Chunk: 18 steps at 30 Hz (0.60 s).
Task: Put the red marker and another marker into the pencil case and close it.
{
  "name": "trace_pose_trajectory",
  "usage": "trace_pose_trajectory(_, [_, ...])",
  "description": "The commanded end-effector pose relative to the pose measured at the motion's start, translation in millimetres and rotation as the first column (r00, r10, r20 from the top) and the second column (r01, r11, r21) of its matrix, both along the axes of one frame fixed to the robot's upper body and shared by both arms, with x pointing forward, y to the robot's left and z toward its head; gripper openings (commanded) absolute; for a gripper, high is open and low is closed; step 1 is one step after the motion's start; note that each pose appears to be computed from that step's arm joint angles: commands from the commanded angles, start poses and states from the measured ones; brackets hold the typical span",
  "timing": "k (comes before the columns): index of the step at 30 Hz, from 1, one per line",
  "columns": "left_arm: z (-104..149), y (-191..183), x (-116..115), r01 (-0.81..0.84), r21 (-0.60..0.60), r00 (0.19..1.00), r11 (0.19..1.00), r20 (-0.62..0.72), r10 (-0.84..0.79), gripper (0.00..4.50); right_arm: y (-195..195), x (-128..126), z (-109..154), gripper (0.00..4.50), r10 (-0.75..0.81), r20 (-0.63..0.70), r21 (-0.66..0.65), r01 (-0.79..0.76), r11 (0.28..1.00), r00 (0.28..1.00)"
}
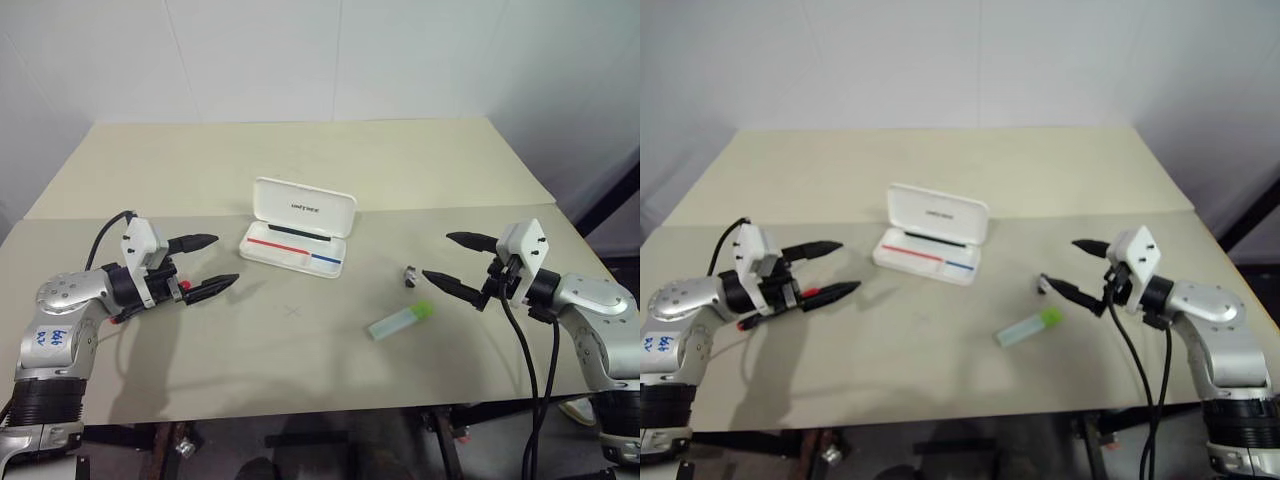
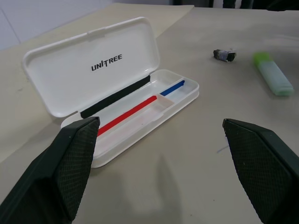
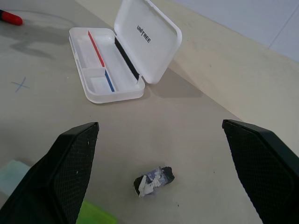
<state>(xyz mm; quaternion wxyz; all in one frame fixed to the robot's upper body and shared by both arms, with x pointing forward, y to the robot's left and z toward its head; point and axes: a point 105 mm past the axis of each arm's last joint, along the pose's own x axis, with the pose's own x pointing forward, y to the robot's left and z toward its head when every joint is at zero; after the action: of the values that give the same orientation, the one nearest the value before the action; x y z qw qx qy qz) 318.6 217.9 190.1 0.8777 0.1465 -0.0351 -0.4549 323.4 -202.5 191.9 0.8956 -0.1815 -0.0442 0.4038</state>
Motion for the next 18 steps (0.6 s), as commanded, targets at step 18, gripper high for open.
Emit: trace_pose_trajectory(18, [25,17,4,0.035,0.082,0.999,0.996,0.033,-0.038,4.48,53,5,44,4.5,0.24,0.059,-0.053,-0.237,0.97,0.969])
